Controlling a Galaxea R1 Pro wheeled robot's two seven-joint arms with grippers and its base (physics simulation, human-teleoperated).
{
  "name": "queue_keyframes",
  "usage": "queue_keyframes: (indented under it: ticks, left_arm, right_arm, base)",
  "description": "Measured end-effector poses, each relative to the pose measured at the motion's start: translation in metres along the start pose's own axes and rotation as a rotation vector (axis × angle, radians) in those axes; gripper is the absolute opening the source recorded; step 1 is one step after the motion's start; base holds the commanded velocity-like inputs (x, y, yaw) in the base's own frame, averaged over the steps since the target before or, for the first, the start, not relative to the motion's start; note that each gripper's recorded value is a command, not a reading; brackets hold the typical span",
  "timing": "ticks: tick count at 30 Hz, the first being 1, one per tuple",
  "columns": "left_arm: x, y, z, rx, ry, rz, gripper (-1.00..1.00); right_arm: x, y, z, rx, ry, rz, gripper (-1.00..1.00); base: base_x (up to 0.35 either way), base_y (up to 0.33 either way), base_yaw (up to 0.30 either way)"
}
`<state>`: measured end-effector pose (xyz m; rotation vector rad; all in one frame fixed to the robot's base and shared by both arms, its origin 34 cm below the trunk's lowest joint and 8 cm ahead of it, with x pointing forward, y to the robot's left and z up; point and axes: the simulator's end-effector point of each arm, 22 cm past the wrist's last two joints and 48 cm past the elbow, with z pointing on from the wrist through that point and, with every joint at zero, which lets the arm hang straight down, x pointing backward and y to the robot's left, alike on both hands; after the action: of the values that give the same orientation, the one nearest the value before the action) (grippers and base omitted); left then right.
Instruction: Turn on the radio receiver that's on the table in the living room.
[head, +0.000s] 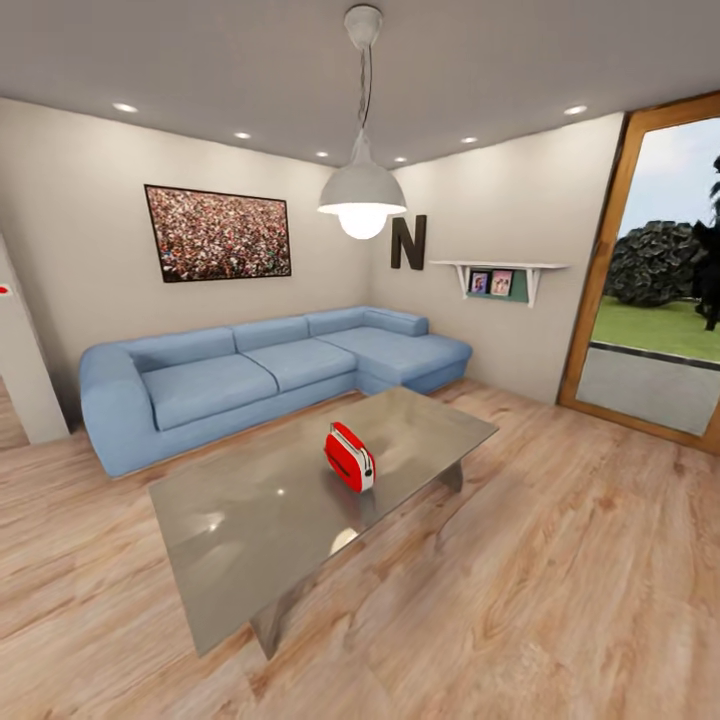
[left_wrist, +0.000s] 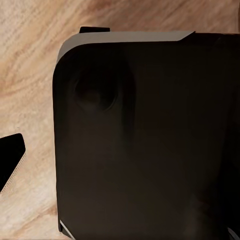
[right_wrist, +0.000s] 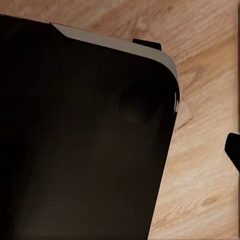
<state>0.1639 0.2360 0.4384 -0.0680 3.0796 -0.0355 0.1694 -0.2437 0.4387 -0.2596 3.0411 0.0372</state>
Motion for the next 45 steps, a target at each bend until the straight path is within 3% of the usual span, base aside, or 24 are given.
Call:
queue_keyframes:
  ticks: [27, 45]
  left_arm:
    - [-0.0016, 0.0, 0.0, 0.0, -0.007, 0.001, 1.0]
    - [-0.003, 0.0, 0.0, 0.0, -0.013, 0.002, 1.0]
  right_arm:
    - [-0.0003, 0.0021, 0.0001, 0.001, 0.0, 0.001, 1.0]
    - [0.0007, 0.0029, 0.0001, 0.004, 0.005, 0.007, 1.0]
  base:
    - [0.318, 0.0, 0.0]
    - [0.033, 0.0, 0.0]
